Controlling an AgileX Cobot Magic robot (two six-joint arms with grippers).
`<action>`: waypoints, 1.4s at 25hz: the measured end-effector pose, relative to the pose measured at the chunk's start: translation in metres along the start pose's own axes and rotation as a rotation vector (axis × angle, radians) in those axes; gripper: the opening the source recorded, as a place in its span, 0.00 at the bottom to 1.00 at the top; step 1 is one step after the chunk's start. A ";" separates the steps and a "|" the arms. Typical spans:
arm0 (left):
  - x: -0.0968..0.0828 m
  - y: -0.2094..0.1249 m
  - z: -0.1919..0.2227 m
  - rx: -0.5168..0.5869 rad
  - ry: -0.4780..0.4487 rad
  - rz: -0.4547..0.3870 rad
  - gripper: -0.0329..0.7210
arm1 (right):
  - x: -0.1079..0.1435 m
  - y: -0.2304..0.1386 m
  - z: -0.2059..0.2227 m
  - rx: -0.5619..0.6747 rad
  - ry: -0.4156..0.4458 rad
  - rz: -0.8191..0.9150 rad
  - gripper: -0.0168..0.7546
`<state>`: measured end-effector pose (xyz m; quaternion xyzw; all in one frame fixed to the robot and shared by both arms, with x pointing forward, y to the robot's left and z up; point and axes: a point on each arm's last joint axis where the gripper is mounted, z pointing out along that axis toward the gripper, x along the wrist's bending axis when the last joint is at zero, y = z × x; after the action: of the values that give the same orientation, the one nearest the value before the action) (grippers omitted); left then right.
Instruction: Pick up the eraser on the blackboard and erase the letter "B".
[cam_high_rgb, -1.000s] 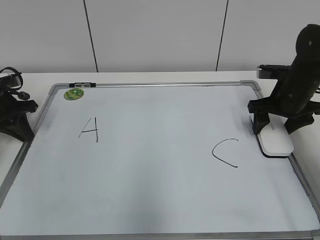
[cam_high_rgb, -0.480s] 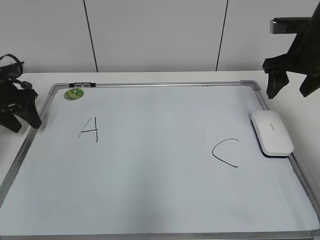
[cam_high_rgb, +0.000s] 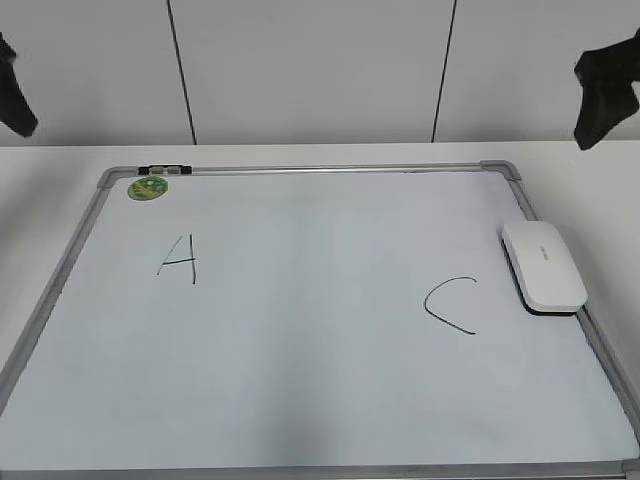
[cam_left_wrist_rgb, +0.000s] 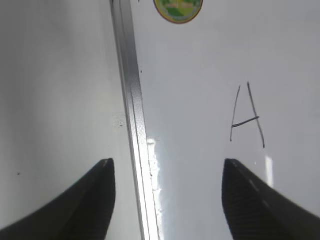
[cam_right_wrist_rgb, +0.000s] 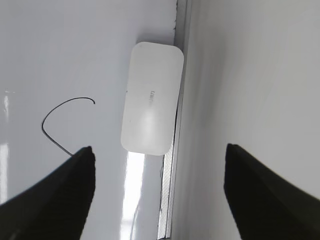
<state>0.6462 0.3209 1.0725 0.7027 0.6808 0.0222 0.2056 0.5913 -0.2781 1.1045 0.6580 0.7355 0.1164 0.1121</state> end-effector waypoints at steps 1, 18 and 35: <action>-0.005 -0.004 -0.017 -0.031 0.013 0.012 0.70 | 0.000 -0.002 -0.008 -0.019 -0.001 0.000 0.79; -0.059 -0.189 -0.137 -0.197 0.085 0.078 0.70 | 0.010 -0.121 -0.089 -0.153 0.023 -0.012 0.79; -0.059 -0.332 -0.098 -0.232 0.083 0.101 0.67 | 0.020 -0.293 -0.099 -0.410 0.018 -0.001 0.79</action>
<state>0.2965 0.2853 1.0706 0.7062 0.6452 0.1401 0.2555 0.2820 -0.2921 1.1050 0.6201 0.6976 0.2694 0.2372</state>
